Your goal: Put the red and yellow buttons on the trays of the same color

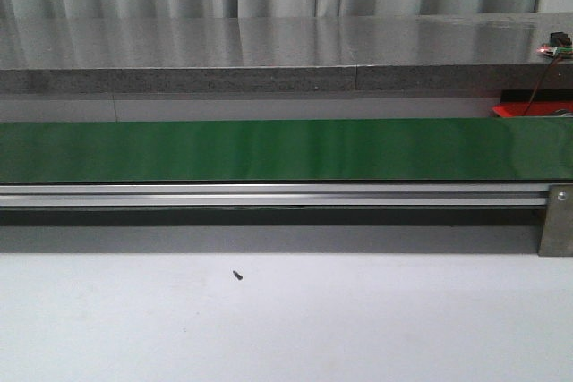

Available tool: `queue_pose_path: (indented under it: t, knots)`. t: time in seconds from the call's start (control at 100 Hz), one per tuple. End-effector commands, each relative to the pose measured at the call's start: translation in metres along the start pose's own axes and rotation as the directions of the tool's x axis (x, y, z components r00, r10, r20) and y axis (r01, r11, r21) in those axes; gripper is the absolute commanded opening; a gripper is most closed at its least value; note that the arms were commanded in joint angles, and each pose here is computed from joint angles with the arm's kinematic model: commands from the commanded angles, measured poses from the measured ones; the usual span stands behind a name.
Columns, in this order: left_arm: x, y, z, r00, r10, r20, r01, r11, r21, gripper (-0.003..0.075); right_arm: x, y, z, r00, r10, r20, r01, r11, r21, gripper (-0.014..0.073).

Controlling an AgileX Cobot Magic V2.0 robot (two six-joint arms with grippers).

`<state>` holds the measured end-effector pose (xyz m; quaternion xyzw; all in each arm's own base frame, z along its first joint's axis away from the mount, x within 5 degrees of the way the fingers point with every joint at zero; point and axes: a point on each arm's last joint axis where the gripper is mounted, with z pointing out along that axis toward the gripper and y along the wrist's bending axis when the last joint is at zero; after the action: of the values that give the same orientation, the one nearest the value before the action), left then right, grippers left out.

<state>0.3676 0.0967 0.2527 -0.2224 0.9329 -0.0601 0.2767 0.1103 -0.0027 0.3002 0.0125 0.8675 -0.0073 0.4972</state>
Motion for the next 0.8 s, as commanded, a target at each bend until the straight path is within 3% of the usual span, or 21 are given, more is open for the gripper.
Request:
queue_pose_path:
  t: [0.0,0.28,0.4,0.6,0.79]
  knots:
    - [-0.015,-0.013,-0.035,0.991,-0.002,0.135,-0.005,0.999,0.046,0.0617,-0.014,0.0,-0.005,0.995,0.001,0.095,-0.001,1.0,-0.001,-0.0067]
    - [-0.025,-0.019,-0.068,0.968,0.003,0.251,-0.02,0.997,0.068,0.0599,-0.014,0.0,-0.005,0.995,0.001,0.095,-0.001,1.0,-0.001,-0.0067]
    - [-0.031,-0.011,-0.07,0.955,-0.022,0.294,0.005,0.998,0.061,0.0598,-0.014,0.0,-0.005,0.995,0.001,0.095,-0.001,1.0,-0.001,-0.0067]
    - [-0.038,0.013,-0.052,0.941,-0.18,0.285,0.163,0.983,0.083,0.0585,-0.014,0.0,-0.005,0.995,0.001,0.095,-0.001,1.0,-0.001,-0.0067]
    - [-0.043,0.035,-0.02,0.899,-0.366,0.242,0.339,0.93,0.146,0.0566,-0.014,0.0,-0.005,0.995,0.001,0.095,-0.001,1.0,-0.001,-0.0067]
